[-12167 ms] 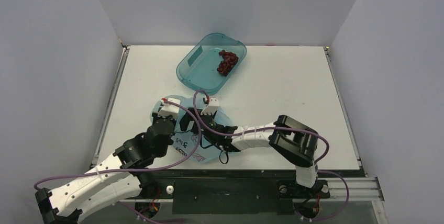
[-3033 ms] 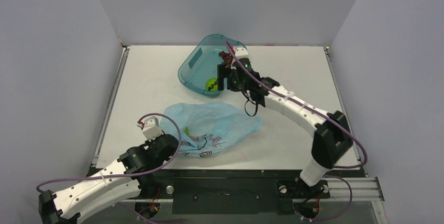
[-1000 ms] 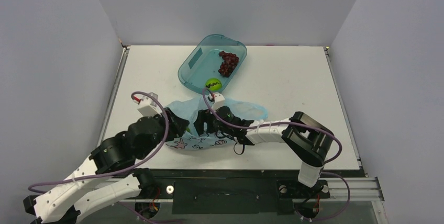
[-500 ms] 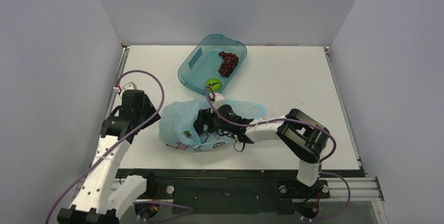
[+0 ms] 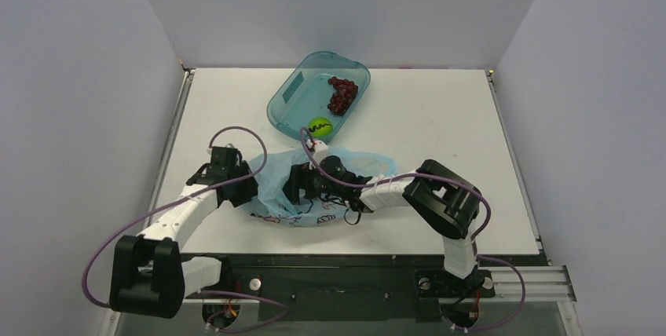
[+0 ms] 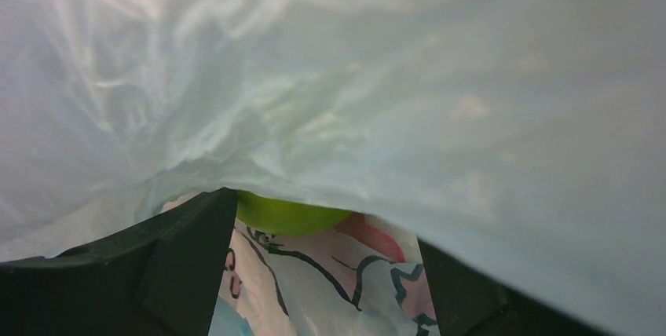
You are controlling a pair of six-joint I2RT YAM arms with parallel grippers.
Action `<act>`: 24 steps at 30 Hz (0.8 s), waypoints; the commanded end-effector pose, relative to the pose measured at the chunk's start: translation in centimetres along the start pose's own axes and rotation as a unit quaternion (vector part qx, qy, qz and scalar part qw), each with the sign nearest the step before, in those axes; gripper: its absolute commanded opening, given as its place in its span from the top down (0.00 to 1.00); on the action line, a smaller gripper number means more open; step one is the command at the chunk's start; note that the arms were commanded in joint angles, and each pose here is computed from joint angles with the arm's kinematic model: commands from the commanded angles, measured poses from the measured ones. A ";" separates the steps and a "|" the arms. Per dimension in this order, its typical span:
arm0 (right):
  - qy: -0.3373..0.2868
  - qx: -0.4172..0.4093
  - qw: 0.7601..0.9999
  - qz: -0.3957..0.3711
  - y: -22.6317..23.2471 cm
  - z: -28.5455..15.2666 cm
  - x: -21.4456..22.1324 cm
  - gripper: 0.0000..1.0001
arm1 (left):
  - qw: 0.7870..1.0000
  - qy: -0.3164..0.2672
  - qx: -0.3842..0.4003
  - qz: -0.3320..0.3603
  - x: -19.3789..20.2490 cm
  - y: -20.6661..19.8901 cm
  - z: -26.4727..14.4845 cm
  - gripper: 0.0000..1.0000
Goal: Take the fake fruits out of the plastic bag
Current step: Take out the fake fruit from the plastic bag.
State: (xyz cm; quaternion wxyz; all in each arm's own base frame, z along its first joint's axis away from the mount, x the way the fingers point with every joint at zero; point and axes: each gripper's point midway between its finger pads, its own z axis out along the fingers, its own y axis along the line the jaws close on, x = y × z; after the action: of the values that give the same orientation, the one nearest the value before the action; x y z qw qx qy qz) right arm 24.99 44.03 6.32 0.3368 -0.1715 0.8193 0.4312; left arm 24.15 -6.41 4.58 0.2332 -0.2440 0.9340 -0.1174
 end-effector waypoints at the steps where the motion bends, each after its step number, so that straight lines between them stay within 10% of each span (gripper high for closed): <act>1: -0.032 -0.037 0.999 -0.016 2.4 1.2 -2.3 0.23 | 0.999 -0.006 0.050 0.019 -0.2 -3.4 1.9 0.60; 13: 0.012 -0.009 1.000 -0.019 0.9 3.4 0.2 0.26 | 0.998 -0.007 0.049 0.029 1.2 -3.5 2.1 0.59; 24: 0.000 0.039 0.999 -0.019 1.3 -0.8 -3.0 0.81 | 0.998 -0.029 0.041 0.023 0.7 -2.5 0.7 0.58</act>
State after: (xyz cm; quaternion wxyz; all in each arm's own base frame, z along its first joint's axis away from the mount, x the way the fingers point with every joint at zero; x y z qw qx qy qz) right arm 26.31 45.80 6.28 0.3314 -0.1700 0.8272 0.4208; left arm 24.21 -9.07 3.19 0.2405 -0.2122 0.9383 -0.1290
